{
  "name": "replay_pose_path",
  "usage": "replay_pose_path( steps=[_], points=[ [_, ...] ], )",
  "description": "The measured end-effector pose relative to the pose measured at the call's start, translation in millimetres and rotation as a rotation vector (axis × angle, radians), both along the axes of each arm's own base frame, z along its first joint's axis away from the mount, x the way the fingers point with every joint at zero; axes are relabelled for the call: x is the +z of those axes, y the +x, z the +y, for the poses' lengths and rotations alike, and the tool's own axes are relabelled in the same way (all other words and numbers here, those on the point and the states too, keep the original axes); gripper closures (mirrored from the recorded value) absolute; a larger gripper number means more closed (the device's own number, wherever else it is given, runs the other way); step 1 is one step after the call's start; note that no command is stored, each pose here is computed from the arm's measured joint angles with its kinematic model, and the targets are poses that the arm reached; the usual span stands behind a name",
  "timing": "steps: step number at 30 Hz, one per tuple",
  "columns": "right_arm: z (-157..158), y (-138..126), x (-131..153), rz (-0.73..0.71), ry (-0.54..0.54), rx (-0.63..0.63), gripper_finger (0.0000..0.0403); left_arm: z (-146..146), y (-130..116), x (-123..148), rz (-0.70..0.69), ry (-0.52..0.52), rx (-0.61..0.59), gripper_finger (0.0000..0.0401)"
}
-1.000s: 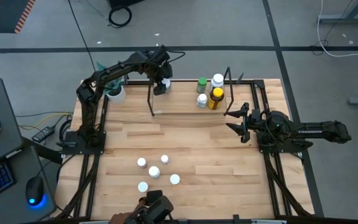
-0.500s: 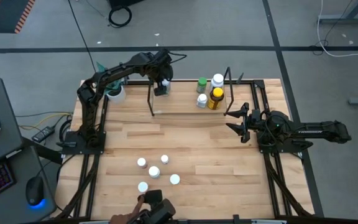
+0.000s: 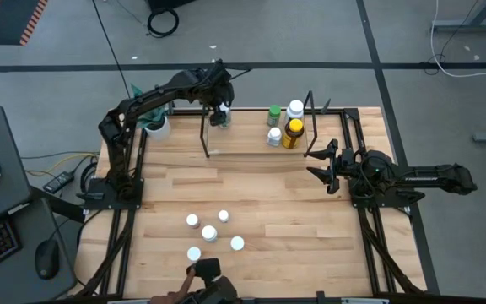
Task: Pick and place medicine bottles onto shelf by color
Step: Put the green white medicine bottle on the shelf
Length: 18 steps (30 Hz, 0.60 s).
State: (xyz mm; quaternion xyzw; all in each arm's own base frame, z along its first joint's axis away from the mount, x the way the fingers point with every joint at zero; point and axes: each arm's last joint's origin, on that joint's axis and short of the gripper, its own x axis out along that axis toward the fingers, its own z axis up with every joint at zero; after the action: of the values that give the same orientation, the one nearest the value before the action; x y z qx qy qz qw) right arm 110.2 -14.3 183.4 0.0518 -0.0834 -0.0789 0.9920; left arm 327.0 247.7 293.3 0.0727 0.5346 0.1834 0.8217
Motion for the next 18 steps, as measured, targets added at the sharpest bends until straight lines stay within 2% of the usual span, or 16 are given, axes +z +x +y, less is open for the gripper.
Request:
replay_pose_path(
  steps=[6,9,14,18],
  points=[
    [0.0,0.0,0.0,0.0,0.0,0.0,0.0138,0.5,16.9,0.5,-0.134,0.067,0.01,0.0044],
    [0.0,0.0,0.0,0.0,0.0,0.0,0.0138,-0.3,21.6,-9.7,-0.138,0.102,0.023,0.0044],
    [0.0,0.0,0.0,0.0,0.0,0.0,0.0138,-5.5,22.0,-21.7,-0.082,0.119,0.009,0.0044],
    [0.0,0.0,0.0,0.0,0.0,0.0,0.0138,-8.4,21.6,-28.0,0.002,0.19,0.008,0.0044]
  ],
)
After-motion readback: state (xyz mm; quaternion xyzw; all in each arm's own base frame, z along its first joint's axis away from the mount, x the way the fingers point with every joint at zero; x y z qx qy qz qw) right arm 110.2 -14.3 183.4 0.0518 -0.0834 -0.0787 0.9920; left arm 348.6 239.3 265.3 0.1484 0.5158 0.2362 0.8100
